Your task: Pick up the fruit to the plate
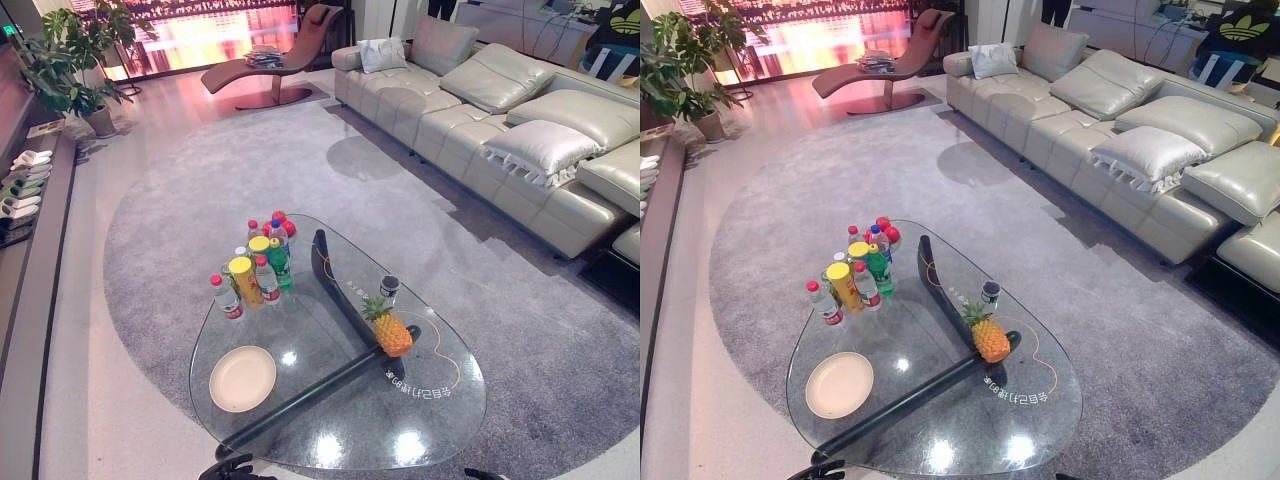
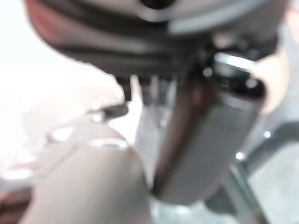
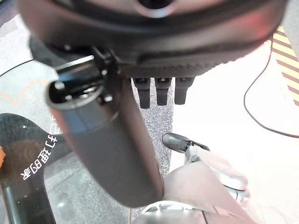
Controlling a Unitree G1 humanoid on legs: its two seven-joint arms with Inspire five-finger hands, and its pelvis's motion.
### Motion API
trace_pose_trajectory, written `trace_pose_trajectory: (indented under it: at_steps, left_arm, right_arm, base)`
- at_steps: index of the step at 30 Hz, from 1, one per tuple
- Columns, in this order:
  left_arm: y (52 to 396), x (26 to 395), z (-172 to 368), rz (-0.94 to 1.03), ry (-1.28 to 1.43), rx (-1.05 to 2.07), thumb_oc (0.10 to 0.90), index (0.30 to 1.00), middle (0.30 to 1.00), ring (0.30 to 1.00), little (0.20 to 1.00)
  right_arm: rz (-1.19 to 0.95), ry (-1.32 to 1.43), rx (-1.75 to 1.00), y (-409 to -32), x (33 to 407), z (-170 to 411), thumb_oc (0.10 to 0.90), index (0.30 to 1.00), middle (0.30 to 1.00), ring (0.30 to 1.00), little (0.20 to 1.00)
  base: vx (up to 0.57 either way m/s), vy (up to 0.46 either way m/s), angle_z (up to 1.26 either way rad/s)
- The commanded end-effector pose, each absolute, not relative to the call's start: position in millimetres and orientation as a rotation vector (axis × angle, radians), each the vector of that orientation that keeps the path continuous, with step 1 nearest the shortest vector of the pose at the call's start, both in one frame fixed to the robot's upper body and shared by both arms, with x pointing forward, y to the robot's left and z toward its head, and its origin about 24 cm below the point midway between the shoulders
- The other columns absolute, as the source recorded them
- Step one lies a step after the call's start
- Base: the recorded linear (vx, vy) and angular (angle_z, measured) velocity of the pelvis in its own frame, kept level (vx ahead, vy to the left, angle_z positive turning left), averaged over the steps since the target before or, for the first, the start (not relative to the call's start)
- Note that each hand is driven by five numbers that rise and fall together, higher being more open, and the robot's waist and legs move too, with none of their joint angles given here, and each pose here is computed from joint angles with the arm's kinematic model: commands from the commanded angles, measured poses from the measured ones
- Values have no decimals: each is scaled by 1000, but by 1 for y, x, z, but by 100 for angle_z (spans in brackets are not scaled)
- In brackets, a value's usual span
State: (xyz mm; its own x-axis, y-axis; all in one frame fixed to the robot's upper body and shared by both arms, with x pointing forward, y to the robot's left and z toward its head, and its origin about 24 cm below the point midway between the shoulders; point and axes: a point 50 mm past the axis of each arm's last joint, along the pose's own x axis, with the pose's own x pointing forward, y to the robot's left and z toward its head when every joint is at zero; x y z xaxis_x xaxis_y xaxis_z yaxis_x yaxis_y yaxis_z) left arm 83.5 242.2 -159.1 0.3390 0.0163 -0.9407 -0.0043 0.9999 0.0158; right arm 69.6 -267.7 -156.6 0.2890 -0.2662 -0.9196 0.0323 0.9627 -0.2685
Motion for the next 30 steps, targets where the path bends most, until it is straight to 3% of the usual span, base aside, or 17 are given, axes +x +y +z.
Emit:
trace_pose_trajectory:
  at_steps: [1, 19, 27, 30]
  left_arm:
    - [260, 108, -149, 33, 1183, 73, 800, 900, 900, 900, 900]
    - [256, 113, -149, 52, 1177, 37, 800, 900, 900, 900, 900]
    - [261, 131, -143, 84, 1138, 12, 800, 900, 900, 900, 900]
    - [263, 153, -133, 102, 1050, -100, 800, 900, 900, 900, 900]
  right_arm:
    - [-229, 1209, -227, -276, 93, -150, 800, 900, 900, 900, 900]
    - [-221, 1176, -257, -280, 108, -144, 800, 900, 900, 900, 900]
    - [-250, 1097, -295, -293, 133, -132, 800, 900, 900, 900, 900]
    - [-277, 1040, -302, -303, 153, -119, 800, 900, 900, 900, 900]
  base:
    - [0, 0, 0]
    - [-15, 12, -1]
    - [-107, 11, 3]
    - [-112, -22, -11]
